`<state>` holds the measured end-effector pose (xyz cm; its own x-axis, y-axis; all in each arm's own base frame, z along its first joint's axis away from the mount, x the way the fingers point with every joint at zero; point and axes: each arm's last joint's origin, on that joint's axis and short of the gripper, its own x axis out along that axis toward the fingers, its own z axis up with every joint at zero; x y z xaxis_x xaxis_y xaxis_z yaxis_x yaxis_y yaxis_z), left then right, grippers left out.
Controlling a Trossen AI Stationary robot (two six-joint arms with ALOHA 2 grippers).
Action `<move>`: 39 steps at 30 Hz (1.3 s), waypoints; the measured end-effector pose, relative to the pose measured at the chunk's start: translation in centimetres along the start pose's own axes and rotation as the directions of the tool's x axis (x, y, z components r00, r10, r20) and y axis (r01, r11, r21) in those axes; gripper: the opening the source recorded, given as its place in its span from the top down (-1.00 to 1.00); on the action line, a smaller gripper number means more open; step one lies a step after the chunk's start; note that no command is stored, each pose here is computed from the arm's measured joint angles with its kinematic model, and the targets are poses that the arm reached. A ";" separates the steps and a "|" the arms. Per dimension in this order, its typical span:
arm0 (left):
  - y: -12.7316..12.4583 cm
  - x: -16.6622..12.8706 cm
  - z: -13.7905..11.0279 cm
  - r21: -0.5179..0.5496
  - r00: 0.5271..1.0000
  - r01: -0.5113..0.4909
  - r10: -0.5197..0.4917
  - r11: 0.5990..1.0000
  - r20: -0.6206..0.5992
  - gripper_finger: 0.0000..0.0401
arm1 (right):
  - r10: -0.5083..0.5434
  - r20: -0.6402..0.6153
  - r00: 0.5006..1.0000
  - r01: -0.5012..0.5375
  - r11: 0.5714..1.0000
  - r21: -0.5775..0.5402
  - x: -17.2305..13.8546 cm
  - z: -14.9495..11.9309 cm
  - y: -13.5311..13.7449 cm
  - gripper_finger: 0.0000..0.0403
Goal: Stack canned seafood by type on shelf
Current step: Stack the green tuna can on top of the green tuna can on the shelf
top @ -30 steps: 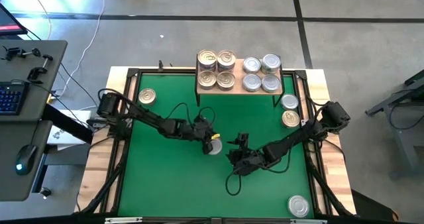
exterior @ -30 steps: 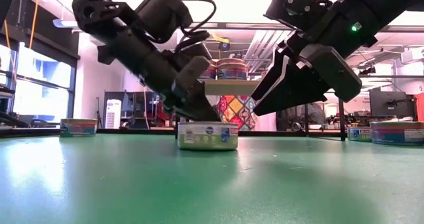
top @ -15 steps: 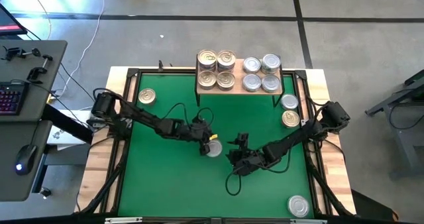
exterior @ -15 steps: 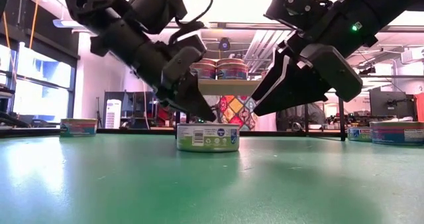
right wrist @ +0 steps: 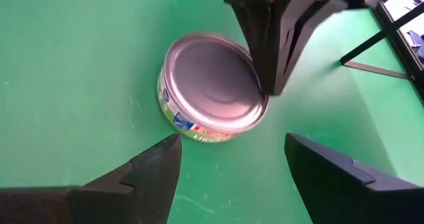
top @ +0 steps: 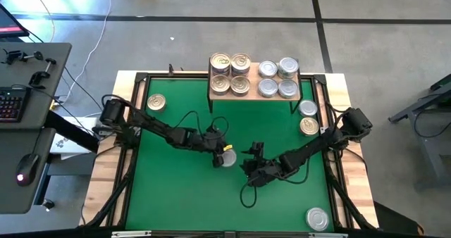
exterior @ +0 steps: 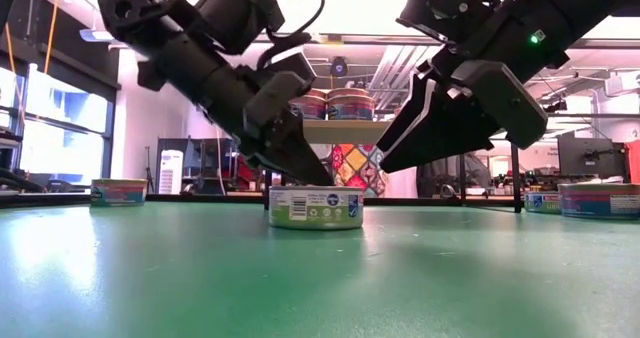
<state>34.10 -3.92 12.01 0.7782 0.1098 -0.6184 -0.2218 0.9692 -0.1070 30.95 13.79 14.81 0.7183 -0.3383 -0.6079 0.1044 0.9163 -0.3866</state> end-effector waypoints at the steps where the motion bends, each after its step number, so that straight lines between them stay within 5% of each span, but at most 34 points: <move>1: 0.0 0.3 -0.2 -0.002 1.000 -0.002 0.002 1.000 0.000 1.00 | 0.001 0.003 1.000 -0.001 1.000 0.002 0.0 0.0 0.0 -0.31; 10: 0.0 1.9 -1.2 -0.009 1.000 -0.002 0.002 1.000 0.018 1.00 | 0.092 0.014 0.996 -0.092 0.996 0.001 0.2 0.4 0.0 -0.31; 17: 0.0 1.9 -1.3 -0.001 1.000 0.005 -0.005 1.000 0.027 1.00 | 0.070 0.057 0.996 -0.067 0.996 -0.065 1.3 0.8 -0.5 -0.31; 24: 0.2 2.0 -1.1 0.003 0.999 0.008 -0.008 1.000 0.034 1.00 | 0.127 0.074 0.989 -0.103 0.959 -0.263 3.2 0.1 0.7 -0.31; 34: 1.0 2.2 -1.1 -0.013 1.000 0.021 -0.020 1.000 0.014 1.00 | -0.114 0.102 0.988 0.141 0.938 -0.317 5.0 -1.2 1.9 -0.31; 39: 1.2 2.2 -1.0 -0.031 1.000 0.022 -0.022 0.999 0.012 1.00 | -0.138 0.135 0.981 0.171 0.946 -0.274 5.3 -0.9 1.7 -0.30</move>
<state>34.96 -2.74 9.69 0.7896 0.0915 -0.6068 -0.2231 0.9640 -0.1449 34.35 13.38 10.32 0.7833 -0.4298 -0.4492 0.0332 0.7504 -0.6601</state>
